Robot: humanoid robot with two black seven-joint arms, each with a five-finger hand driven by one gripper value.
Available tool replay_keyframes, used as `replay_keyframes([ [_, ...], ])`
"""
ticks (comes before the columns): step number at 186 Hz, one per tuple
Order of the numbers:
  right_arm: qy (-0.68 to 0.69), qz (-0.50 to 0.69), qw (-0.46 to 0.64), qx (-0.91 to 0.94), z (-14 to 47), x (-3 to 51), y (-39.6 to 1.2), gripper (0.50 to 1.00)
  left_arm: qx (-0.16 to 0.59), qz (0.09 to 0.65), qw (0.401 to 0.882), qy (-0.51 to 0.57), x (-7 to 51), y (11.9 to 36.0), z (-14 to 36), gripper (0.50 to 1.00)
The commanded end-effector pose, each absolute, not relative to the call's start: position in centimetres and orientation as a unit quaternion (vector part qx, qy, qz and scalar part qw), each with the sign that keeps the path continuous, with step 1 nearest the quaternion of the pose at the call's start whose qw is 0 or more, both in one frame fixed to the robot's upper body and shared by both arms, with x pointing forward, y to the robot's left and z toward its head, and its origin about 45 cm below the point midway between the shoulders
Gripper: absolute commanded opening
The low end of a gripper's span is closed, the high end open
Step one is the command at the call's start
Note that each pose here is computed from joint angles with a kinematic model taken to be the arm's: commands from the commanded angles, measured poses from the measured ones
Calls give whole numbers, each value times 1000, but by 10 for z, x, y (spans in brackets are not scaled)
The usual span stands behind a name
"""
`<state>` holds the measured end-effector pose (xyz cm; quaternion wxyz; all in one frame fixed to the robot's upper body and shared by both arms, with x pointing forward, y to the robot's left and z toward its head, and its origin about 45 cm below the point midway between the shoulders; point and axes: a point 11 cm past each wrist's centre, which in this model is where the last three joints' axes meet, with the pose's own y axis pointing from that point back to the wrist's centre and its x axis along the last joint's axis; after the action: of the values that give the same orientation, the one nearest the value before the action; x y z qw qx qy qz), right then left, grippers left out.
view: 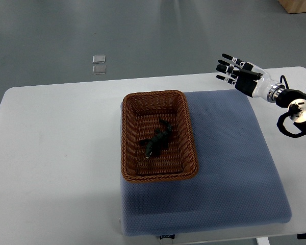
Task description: Place crocodile in brown basket with right hand
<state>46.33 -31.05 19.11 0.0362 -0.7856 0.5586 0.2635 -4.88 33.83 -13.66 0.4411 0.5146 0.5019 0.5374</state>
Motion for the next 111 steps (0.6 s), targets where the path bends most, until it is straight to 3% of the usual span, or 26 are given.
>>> replay_keyframes([
  [1, 558, 266, 38, -785, 189, 462, -309, 932, 515, 537, 441, 502, -49, 338, -137, 1000],
  [111, 552, 269, 37, -788, 186, 460, -306, 932, 515, 537, 441, 502, -49, 338, -137, 1000],
])
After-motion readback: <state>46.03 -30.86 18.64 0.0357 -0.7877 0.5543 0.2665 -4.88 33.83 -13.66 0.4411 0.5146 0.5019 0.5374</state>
